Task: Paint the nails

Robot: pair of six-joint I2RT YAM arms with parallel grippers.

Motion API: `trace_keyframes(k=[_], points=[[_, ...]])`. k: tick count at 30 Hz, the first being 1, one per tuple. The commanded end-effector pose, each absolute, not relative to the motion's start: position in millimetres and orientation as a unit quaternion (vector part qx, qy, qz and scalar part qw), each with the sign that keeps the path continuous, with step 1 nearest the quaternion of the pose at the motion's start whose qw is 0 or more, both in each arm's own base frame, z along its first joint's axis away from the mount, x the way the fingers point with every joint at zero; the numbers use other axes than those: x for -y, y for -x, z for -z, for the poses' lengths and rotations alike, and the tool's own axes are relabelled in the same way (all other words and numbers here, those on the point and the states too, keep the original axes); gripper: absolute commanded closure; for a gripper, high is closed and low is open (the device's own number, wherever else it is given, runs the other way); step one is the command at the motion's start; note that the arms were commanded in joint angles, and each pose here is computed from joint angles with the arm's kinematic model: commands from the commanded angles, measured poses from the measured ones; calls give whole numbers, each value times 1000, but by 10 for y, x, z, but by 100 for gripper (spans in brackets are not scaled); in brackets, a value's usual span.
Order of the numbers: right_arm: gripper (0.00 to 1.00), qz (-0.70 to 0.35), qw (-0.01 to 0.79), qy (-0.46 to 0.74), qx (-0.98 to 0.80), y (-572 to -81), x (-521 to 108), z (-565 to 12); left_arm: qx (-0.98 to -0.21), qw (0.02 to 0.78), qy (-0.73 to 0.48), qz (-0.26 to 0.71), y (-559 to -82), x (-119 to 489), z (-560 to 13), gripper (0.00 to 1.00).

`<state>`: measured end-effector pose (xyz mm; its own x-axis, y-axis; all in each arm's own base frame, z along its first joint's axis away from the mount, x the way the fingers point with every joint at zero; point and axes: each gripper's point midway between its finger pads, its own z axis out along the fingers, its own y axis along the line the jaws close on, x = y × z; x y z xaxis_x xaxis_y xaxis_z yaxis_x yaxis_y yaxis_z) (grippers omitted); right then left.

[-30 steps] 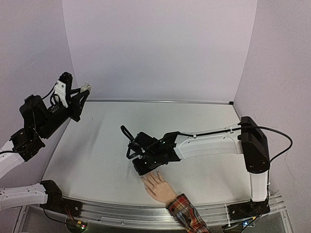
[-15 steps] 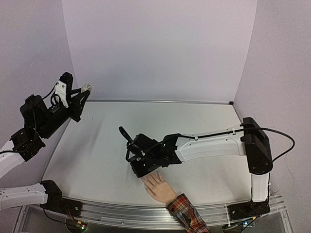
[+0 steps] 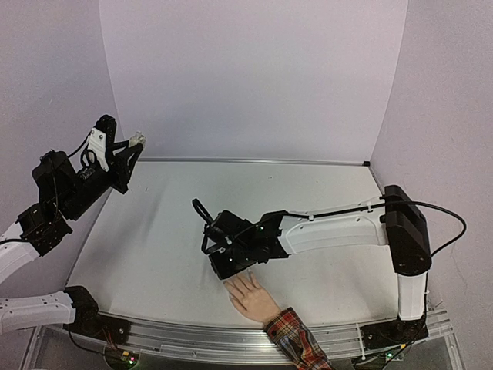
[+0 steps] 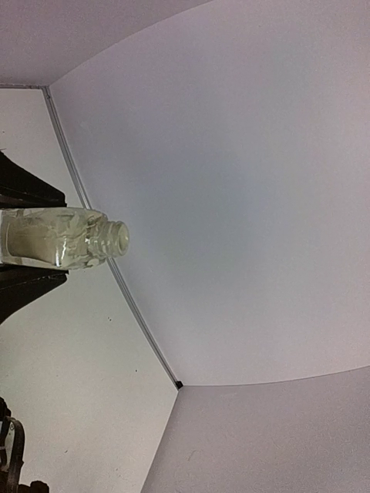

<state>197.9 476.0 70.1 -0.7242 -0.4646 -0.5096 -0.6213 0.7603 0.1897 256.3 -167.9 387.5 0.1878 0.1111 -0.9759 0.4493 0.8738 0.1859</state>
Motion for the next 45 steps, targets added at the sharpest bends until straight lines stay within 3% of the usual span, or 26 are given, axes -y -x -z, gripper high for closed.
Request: trace_keyframes(k=[1, 45], points=[[100, -174, 215, 289, -916, -1999, -4756, -614, -618, 746, -214, 120, -2544, 1651, -3956, 100], [100, -169, 209, 286, -920, -2021, -4765, -554, -617, 747, -215, 121, -2531, 1645, -3968, 100]])
